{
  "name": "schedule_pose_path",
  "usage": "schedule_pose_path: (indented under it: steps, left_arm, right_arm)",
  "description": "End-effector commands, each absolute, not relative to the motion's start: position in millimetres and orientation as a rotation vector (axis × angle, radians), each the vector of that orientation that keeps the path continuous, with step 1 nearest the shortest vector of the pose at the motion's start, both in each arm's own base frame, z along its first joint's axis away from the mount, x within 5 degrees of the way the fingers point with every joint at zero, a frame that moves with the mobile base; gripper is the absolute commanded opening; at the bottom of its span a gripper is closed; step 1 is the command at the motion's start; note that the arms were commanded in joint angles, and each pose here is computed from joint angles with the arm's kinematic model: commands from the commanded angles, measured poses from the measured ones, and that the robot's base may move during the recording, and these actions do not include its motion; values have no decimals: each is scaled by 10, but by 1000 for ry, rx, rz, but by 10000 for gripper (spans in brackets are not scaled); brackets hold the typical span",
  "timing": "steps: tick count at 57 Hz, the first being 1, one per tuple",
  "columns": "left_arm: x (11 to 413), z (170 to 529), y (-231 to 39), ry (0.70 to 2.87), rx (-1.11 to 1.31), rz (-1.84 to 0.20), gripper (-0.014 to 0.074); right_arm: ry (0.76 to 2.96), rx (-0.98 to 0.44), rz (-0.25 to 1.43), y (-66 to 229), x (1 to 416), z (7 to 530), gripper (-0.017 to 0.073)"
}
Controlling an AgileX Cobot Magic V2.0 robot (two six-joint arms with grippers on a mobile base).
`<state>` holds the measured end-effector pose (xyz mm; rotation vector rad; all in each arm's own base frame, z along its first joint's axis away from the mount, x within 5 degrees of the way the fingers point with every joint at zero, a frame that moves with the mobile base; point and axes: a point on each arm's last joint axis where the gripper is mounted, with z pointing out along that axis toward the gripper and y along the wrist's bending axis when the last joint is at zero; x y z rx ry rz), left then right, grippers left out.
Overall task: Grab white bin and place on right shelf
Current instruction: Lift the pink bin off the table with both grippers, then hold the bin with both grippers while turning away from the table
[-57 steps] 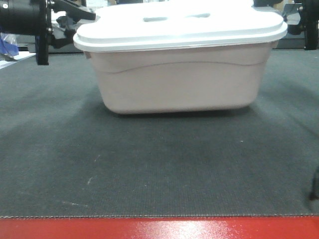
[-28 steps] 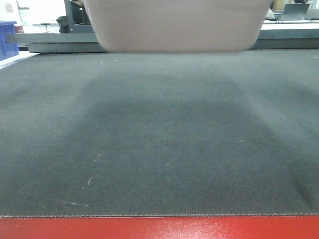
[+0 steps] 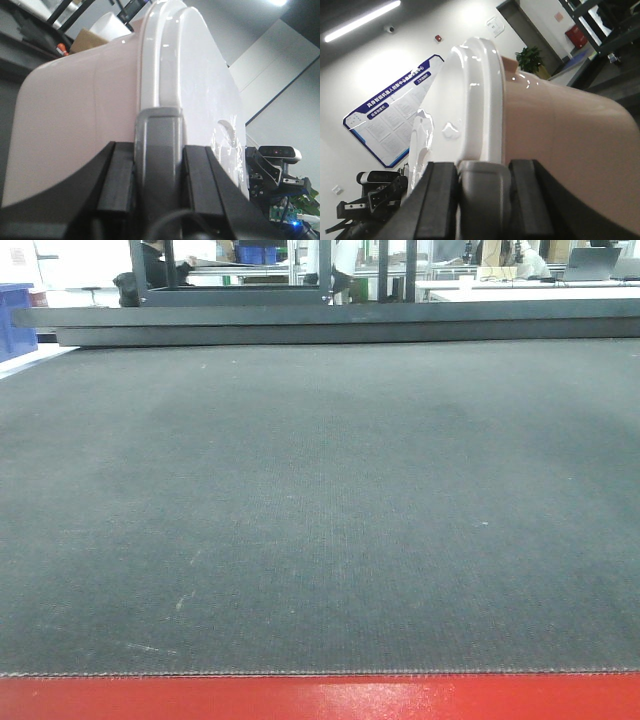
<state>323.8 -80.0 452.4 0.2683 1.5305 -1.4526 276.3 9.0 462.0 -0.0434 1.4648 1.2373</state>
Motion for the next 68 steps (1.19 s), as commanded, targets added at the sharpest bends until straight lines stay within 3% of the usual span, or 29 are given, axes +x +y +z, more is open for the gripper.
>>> schedule_pose_path:
  steps: [1,12,33,68]
  left_arm:
    - [2587,5043,-949,1253,593,-1693,-117]
    - [2307,5222,-937,1199,646,-1659,-117]
    - [2275,5239,-936,1197,652,-1651,-117]
    - [2275,5239,-936,1197,652,-1651,-117]
  right_arm:
    - [1279,-411,1484,386,2217,4990,60]
    - [1245,-455,1457,430,2010,5100,60]
    - [1232,-467,1440,446,1923,5145,60]
    - [1239,-307,1358,375,2049,5163,60]
